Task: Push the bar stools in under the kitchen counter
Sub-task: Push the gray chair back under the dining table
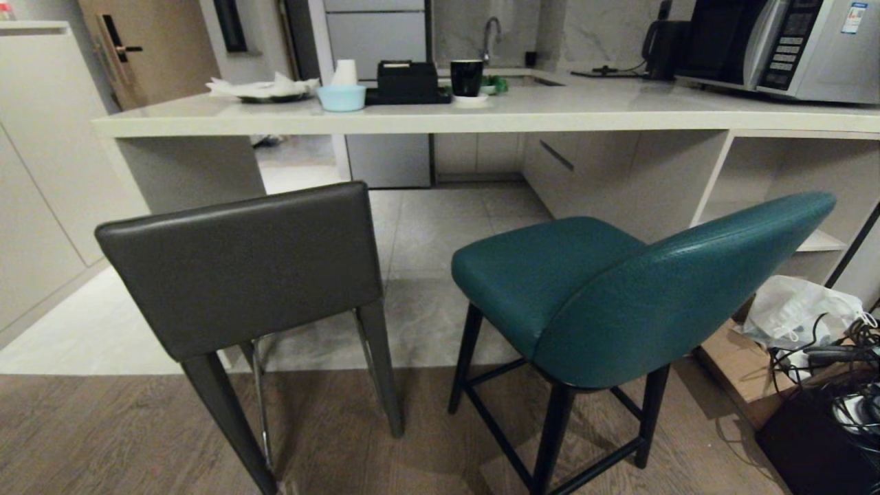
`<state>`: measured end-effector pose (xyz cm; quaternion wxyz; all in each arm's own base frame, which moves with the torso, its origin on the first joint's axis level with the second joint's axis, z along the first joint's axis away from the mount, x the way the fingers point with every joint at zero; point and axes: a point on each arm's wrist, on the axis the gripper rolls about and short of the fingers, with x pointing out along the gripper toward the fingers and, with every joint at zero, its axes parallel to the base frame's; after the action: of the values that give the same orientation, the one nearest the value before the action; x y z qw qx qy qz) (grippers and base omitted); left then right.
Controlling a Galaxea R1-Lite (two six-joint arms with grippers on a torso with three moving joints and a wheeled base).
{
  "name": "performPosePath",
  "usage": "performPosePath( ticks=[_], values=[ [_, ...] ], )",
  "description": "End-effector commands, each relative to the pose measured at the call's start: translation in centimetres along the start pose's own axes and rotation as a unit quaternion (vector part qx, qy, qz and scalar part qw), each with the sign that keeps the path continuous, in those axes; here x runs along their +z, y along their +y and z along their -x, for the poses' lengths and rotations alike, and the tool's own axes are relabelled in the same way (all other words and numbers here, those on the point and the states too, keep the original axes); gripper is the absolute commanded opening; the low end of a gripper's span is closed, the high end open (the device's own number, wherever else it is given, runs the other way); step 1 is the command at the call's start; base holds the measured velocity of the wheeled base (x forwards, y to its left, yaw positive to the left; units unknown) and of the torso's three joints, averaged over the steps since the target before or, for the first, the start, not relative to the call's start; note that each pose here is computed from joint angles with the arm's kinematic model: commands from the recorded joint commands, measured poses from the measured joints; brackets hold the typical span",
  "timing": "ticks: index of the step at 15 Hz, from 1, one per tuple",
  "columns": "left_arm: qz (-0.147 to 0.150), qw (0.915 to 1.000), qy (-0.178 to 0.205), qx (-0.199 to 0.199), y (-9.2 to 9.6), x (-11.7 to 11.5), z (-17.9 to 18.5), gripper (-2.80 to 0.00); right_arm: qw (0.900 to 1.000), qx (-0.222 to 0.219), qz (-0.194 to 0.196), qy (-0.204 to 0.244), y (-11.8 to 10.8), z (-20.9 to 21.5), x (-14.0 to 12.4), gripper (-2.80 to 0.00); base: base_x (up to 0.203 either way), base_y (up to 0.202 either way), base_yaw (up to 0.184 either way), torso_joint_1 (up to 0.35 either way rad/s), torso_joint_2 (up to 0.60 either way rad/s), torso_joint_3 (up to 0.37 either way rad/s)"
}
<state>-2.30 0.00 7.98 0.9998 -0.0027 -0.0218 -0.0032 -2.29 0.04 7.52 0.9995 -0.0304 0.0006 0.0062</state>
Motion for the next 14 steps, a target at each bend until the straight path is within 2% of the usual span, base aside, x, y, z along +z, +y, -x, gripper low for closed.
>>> performPosePath(
  ticks=[1,14],
  values=[
    [0.0,1.0,0.01,0.0,0.0,-0.51,-0.13,-2.8,1.0,-0.001,-0.003,0.0,-0.01,0.01,0.02,-2.8,0.0,0.197,-0.002,-0.001,0.0,0.001],
    [0.001,1.0,0.01,0.0,0.0,-0.51,-0.13,-2.8,1.0,-0.001,-0.004,0.001,0.0,-0.01,-0.01,-2.8,0.0,0.198,-0.001,0.001,0.0,0.003]
  ],
)
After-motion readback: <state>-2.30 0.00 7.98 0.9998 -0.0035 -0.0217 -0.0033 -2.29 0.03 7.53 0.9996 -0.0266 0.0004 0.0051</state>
